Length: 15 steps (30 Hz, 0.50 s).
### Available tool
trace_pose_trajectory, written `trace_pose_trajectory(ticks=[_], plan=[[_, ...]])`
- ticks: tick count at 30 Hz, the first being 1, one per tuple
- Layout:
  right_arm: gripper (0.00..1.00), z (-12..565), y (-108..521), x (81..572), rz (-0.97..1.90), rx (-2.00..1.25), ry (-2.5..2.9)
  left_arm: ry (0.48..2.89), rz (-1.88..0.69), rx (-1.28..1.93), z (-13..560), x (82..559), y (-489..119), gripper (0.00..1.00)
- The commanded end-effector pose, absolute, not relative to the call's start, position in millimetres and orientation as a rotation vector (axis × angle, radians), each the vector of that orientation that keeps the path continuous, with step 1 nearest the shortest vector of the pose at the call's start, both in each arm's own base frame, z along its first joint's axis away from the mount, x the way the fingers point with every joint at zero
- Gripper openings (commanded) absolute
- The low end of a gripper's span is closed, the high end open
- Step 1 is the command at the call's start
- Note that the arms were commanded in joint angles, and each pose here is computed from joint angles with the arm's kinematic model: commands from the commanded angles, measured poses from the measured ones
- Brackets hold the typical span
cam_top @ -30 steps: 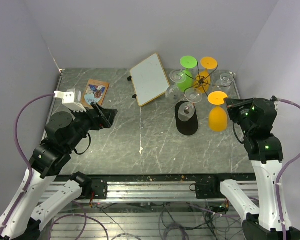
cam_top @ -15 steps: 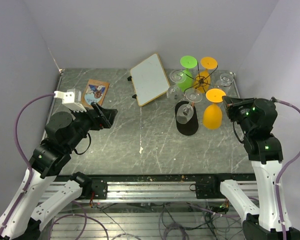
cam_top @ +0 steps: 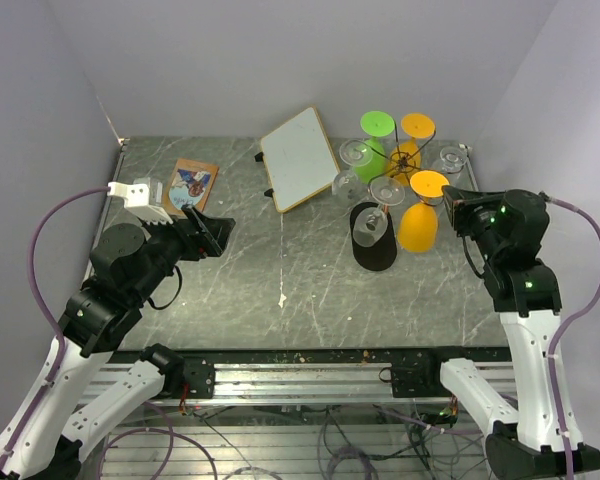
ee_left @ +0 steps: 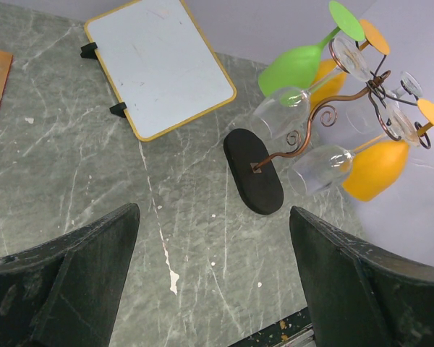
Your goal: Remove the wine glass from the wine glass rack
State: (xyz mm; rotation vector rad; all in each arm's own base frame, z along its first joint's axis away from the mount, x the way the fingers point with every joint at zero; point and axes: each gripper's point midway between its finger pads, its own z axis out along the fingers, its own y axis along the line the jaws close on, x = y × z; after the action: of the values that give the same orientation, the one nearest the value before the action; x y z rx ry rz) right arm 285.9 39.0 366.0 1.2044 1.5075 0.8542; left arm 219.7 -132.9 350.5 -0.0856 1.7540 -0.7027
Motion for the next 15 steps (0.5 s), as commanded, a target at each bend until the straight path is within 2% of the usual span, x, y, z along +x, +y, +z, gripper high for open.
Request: trace_pose_trajectory(ticks=[1,15], plan=[[0.0,378,37,292,0.873,1.211,1.459,1.728,-0.724,-0.078,361,217,-133,0.95],[0.0,374,20,312,0.789,1.29,1.393,1.725,-0.731,-0.073,364,217,-135,0.95]])
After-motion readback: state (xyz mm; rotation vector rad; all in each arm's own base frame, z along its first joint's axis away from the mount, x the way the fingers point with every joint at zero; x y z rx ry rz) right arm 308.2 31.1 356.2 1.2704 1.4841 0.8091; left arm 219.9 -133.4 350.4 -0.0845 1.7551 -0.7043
